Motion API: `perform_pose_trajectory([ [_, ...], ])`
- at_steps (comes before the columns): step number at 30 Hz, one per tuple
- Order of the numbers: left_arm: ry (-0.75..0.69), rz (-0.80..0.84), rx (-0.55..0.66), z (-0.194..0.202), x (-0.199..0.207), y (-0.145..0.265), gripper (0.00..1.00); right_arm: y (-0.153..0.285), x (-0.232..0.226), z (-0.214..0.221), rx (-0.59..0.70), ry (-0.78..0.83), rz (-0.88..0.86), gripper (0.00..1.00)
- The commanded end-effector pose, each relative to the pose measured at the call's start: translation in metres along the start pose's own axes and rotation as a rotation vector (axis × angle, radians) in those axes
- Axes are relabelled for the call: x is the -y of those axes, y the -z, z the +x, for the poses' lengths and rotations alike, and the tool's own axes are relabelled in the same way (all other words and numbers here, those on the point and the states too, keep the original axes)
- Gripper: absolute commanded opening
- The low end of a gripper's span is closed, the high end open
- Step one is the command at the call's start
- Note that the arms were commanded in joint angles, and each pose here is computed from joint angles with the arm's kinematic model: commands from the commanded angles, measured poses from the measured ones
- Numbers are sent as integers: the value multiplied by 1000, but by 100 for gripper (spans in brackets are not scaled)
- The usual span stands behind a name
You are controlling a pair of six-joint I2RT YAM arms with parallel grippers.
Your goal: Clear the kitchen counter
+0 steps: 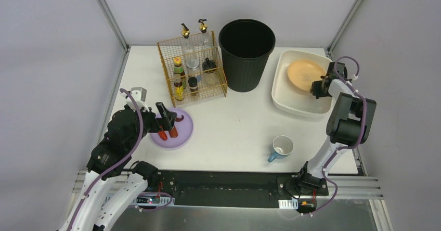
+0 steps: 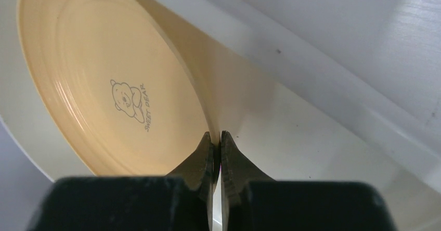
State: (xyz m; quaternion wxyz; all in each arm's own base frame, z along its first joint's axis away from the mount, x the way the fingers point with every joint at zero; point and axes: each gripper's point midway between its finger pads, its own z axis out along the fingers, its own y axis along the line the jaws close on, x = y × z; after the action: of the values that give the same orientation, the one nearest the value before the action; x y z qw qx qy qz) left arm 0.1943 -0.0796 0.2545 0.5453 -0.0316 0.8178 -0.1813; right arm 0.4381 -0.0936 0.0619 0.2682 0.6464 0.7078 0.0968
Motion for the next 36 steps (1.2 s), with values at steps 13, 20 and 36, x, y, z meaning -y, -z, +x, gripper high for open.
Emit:
perform_pose_trajectory([
  [13, 8, 6, -5, -2, 2, -2, 100, -9, -31, -1, 85, 41, -23, 40],
  [20, 9, 5, 3, -3, 2, -1, 100, 17, -33, 0, 90, 105, -36, 60],
  [36, 22, -52, -8, -1, -7, -6, 100, 213, -52, 68, 202, 560, -364, 63],
])
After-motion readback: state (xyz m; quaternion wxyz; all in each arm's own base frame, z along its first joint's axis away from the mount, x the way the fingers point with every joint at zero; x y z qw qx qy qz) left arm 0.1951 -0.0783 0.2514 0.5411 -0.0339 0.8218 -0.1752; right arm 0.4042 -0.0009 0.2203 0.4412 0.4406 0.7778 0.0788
